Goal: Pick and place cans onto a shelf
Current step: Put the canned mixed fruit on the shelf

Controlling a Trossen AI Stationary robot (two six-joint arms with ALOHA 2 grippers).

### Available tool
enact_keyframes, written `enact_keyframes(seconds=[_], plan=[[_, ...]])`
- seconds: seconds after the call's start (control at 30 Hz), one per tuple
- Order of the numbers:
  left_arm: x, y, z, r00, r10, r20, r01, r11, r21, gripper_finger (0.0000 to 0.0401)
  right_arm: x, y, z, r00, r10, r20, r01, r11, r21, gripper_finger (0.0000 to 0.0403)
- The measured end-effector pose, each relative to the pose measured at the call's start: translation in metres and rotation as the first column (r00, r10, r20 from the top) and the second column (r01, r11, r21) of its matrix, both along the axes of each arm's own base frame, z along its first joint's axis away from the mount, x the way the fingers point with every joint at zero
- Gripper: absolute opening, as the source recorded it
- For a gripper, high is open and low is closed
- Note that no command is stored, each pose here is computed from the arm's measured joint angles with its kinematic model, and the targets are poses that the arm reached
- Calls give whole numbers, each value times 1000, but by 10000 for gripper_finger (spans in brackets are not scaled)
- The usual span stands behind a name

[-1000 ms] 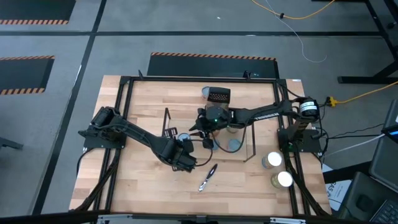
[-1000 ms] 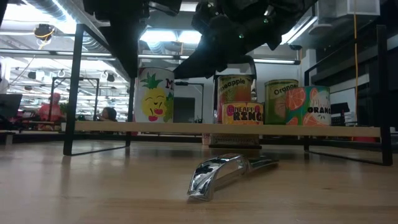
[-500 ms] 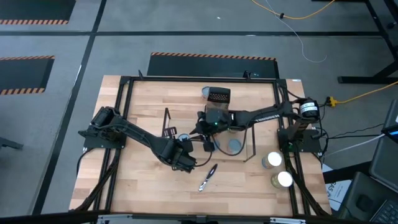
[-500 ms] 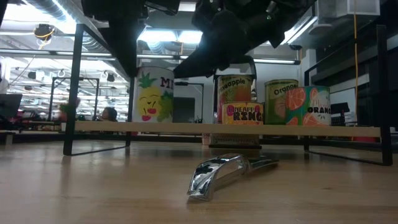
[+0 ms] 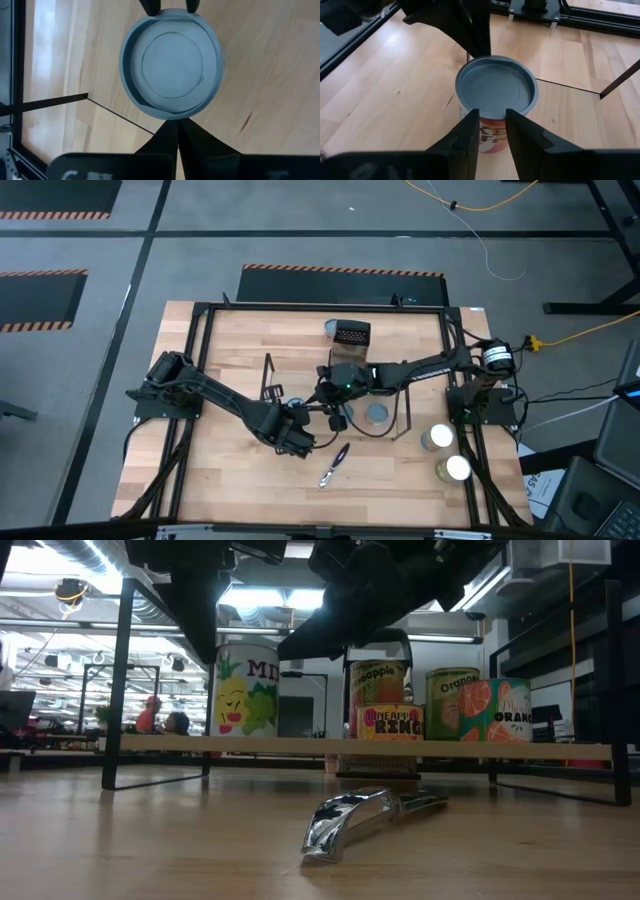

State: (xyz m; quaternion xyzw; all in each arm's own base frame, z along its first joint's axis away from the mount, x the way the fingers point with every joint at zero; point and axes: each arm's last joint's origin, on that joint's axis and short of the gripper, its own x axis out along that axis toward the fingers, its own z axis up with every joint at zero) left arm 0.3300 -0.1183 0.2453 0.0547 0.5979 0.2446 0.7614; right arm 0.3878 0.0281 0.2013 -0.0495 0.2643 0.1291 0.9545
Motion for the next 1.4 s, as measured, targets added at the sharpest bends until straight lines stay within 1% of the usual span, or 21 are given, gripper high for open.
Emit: enact_keyframes(seconds=[0.17,0.4,0.7,0.83,0.97,1.07,1.17,1.23,1.3,1.4], plan=[[0,0,0,1000,0,0,0,1000,2,2,-1,2,0,1000,7,-4,-7,1000,2,99],[1,4,1,1000,7,15,-8,999,35,3,-10,3,8,998,24,-57,-24,1000,5,99],[7,19,1,998,51,26,-52,997,50,3,-12,3,12,998,39,-45,-38,999,14,99],[7,22,1,999,47,16,-48,997,57,2,-12,3,12,998,40,-44,-39,999,11,99],[6,22,1,999,45,0,-45,998,43,7,-13,2,16,998,49,-31,-49,999,-6,99],[5,19,0,999,40,-26,-40,999,-5,4,-16,2,25,999,51,-6,-51,999,-13,99],[3,14,0,999,29,-46,-31,998,-62,2,-19,-2,33,999,42,28,-40,997,-69,99],[3,10,-1,998,19,-53,-24,995,-96,4,-19,-7,36,999,-14,47,19,992,-123,99],[3,6,-1,999,7,-48,-13,992,-124,5,-19,-12,37,995,-81,58,90,979,-184,99],[9,-1,-1,1000,-11,26,15,987,-158,2,-16,-21,31,985,-164,52,172,956,-239,99]])
